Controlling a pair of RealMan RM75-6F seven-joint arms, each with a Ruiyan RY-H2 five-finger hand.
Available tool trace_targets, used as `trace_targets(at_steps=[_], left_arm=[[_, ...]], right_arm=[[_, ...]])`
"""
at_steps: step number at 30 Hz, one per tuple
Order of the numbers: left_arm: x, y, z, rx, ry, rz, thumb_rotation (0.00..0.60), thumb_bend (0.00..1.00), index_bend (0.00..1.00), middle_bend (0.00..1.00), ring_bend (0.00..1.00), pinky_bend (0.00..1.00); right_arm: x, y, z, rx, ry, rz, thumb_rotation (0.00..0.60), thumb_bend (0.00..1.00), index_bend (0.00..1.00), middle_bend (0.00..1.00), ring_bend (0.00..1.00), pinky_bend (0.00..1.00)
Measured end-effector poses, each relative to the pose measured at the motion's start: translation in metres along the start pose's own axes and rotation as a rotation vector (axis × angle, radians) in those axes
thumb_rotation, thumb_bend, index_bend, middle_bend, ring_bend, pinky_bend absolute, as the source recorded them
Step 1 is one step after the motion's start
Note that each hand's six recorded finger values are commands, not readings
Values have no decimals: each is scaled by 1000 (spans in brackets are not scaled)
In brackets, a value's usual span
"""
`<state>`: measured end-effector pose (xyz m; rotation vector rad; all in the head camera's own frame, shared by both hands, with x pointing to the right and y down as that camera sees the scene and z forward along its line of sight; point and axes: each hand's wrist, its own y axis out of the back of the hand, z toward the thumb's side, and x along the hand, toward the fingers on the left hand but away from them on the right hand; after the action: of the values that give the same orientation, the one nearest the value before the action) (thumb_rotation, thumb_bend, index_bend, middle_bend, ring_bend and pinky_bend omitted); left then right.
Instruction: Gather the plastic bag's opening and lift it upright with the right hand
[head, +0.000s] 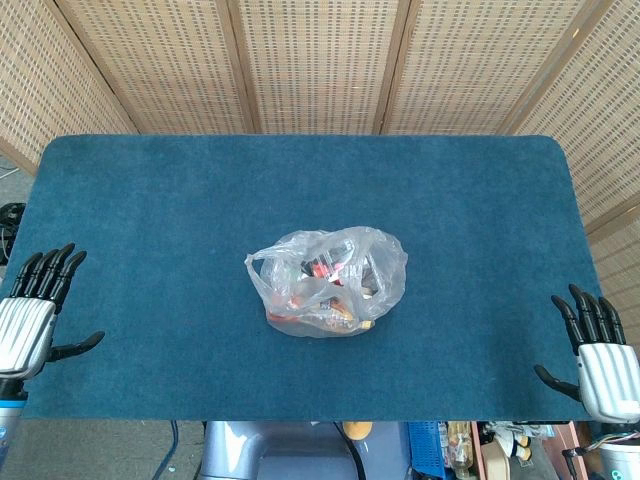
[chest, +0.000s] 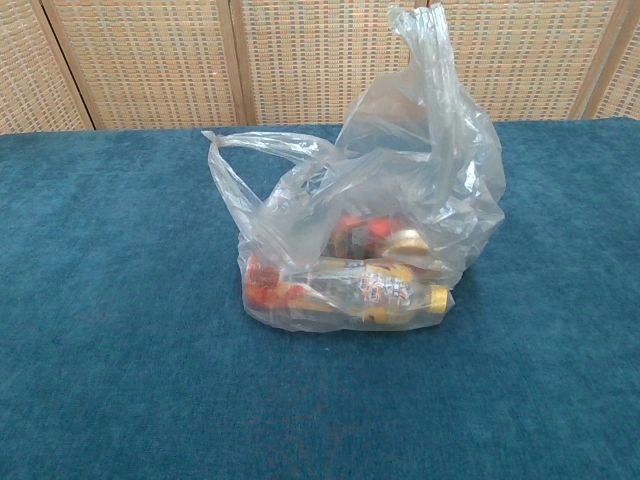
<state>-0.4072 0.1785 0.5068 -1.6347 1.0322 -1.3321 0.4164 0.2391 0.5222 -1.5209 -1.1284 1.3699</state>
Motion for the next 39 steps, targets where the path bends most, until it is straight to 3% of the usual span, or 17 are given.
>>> trace_targets(at_steps=[11, 17, 24, 30, 36, 39], left_arm=[[0, 2, -2, -12, 11, 5, 600, 100, 0, 0, 0, 0], [1, 1, -3, -8, 12, 6, 600, 97, 0, 0, 0, 0], [4, 0, -5, -5, 27, 2, 600, 97, 0, 0, 0, 0], [9, -5, -5, 3, 36, -11, 600, 98, 0, 0, 0, 0], [12, -7, -6, 7, 44, -15, 600, 98, 0, 0, 0, 0], [13, -7, -6, 8, 47, -16, 600, 98, 0, 0, 0, 0]], right_arm=[[-3, -4, 3, -30, 20, 17, 600, 0, 109, 11, 0, 24], [-15, -9, 20, -212, 125, 74, 600, 0, 129, 12, 0, 24], [-47, -14, 62, -506, 353, 227, 600, 0, 159, 50, 0, 24], [-72, -15, 108, -676, 512, 383, 600, 0, 176, 79, 0, 24], [-91, -25, 145, -735, 576, 532, 600, 0, 178, 86, 0, 24], [-98, -31, 158, -734, 584, 573, 600, 0, 172, 86, 0, 24]])
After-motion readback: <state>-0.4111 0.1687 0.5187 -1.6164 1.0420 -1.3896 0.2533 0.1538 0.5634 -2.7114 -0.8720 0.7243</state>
